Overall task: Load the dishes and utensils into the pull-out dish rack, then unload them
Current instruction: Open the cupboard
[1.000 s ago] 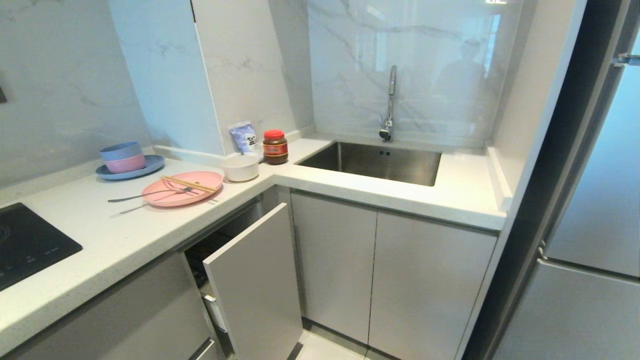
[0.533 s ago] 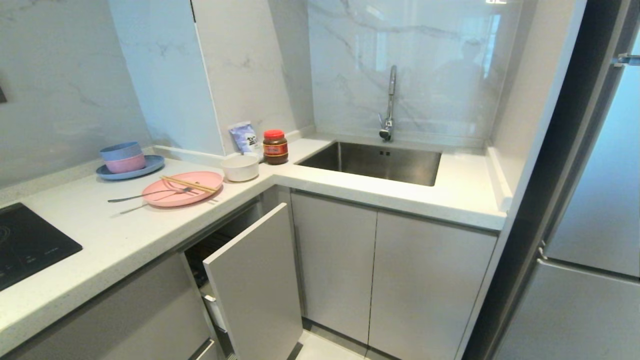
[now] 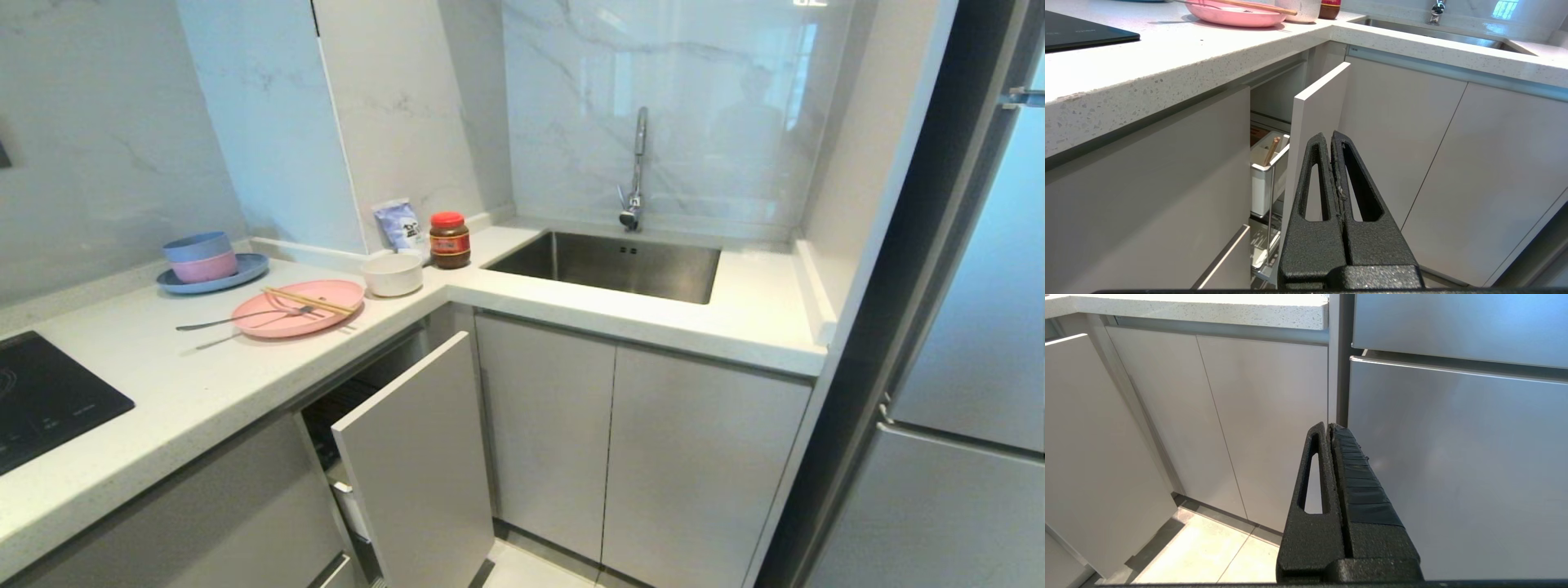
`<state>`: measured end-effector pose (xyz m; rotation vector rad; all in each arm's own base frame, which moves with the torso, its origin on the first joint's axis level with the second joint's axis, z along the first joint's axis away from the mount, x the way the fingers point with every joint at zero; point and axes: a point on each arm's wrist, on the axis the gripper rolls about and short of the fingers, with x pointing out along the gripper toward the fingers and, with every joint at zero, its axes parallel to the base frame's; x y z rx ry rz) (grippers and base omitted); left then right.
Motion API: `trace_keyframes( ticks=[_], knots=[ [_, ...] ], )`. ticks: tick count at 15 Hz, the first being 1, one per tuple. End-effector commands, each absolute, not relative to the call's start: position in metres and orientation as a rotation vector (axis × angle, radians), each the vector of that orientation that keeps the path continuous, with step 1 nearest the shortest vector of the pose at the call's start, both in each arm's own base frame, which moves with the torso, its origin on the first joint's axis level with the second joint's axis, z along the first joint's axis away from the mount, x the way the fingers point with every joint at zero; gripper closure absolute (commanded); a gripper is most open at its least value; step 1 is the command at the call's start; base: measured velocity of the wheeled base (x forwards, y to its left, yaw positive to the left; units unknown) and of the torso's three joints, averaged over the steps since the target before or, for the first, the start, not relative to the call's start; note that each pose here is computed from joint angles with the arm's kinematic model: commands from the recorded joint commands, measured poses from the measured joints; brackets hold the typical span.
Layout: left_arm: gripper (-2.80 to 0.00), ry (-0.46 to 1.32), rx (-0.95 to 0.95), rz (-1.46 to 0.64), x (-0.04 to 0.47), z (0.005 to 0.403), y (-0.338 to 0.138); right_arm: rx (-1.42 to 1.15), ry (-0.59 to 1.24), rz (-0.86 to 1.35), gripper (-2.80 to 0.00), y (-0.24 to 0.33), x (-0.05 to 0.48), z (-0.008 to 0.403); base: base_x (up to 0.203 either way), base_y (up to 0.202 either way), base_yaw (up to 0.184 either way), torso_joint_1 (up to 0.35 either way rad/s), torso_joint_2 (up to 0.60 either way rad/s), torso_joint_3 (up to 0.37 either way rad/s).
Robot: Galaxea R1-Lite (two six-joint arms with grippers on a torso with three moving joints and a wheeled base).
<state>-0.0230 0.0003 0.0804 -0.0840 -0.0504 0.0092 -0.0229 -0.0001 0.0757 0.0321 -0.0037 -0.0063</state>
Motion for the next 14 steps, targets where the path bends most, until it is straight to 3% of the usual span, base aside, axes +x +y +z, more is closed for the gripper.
trace_keyframes(
  ticks=[1, 9, 12, 14],
  knots=[
    [0.00, -0.030, -0.085, 0.011, -0.021, 0.075, 0.000, 0.032, -0.007, -0.006, 0.00, 0.000, -0.023, 0.075, 0.000, 0.000, 0.000, 0.000, 0.00, 0.000],
    [0.00, -0.038, -0.074, 0.012, -0.022, 0.077, 0.000, 0.032, -0.005, -0.006, 0.00, 0.000, -0.023, 0.075, 0.000, 0.000, 0.000, 0.000, 0.00, 0.000],
    [0.00, -0.170, -0.058, 0.002, -0.039, 0.125, 0.000, 0.032, -0.006, -0.006, 0.00, 0.000, -0.023, 0.076, 0.000, 0.000, 0.000, 0.000, 0.00, 0.000],
    [0.00, -0.248, -0.010, 0.003, -0.056, 0.178, 0.000, 0.032, -0.006, -0.006, 0.00, 0.000, -0.023, 0.076, 0.000, 0.000, 0.000, 0.000, 0.00, 0.000]
  ],
)
